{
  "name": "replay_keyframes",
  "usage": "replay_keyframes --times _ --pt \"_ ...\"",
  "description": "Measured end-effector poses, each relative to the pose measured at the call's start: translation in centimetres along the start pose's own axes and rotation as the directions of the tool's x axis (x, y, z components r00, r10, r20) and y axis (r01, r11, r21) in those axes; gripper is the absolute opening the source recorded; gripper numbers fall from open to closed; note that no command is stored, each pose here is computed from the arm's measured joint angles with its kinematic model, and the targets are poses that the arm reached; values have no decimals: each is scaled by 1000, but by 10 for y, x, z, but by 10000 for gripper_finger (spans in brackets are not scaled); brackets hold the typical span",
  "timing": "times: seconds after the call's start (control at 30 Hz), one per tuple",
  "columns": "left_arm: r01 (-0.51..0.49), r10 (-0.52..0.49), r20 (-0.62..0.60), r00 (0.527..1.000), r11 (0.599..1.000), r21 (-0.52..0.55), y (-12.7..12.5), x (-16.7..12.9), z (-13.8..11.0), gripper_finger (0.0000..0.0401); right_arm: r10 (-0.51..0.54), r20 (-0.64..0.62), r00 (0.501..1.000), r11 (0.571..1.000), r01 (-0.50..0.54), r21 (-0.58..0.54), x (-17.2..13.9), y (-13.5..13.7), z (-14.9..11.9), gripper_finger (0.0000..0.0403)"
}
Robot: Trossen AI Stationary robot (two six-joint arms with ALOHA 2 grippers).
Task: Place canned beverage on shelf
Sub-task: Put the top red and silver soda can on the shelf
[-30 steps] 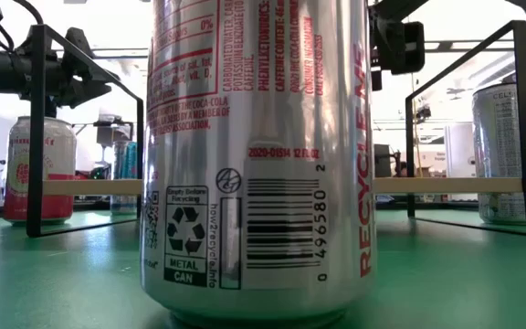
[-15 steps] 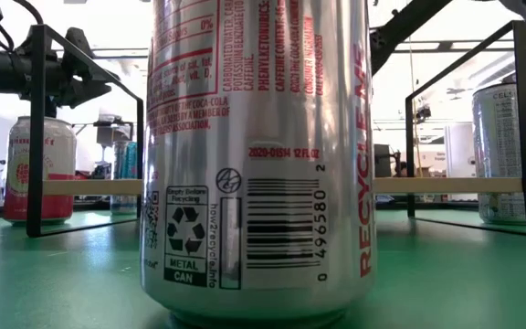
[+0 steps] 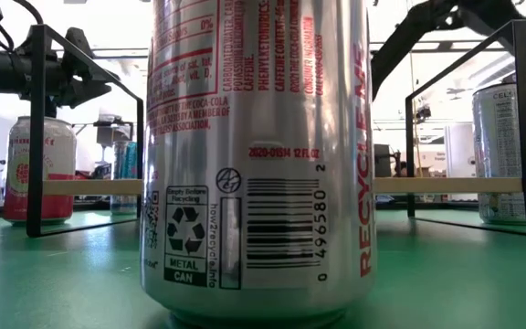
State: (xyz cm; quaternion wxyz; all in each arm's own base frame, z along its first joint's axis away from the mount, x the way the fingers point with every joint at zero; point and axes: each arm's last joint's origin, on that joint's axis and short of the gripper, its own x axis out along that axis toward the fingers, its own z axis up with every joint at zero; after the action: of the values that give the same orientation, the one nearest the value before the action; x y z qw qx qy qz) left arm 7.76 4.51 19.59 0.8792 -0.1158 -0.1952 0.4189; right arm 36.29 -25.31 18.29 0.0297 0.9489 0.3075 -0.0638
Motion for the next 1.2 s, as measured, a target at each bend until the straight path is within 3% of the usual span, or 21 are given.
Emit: replay_keyframes --times 0.27,0.4,0.6,1.07,1.2 --pt "0 0 0 1000 1000 0 0 0 0 137 -50 -53 997 995 45 -86 5 17 9 356" --pt "0 0 0 1000 1000 0 0 0 0 137 -51 -51 997 996 47 -79 6 18 10 381" --pt "0 0 0 1000 1000 0 0 0 0 137 -51 -49 998 993 45 -106 5 17 11 387" --pt "0 0 0 1000 1000 0 0 0 0 137 -75 -13 997 994 73 -76 2 10 24 400" --pt "0 0 0 1000 1000 0 0 0 0 137 -86 1 996 996 86 -25 3 7 29 400"
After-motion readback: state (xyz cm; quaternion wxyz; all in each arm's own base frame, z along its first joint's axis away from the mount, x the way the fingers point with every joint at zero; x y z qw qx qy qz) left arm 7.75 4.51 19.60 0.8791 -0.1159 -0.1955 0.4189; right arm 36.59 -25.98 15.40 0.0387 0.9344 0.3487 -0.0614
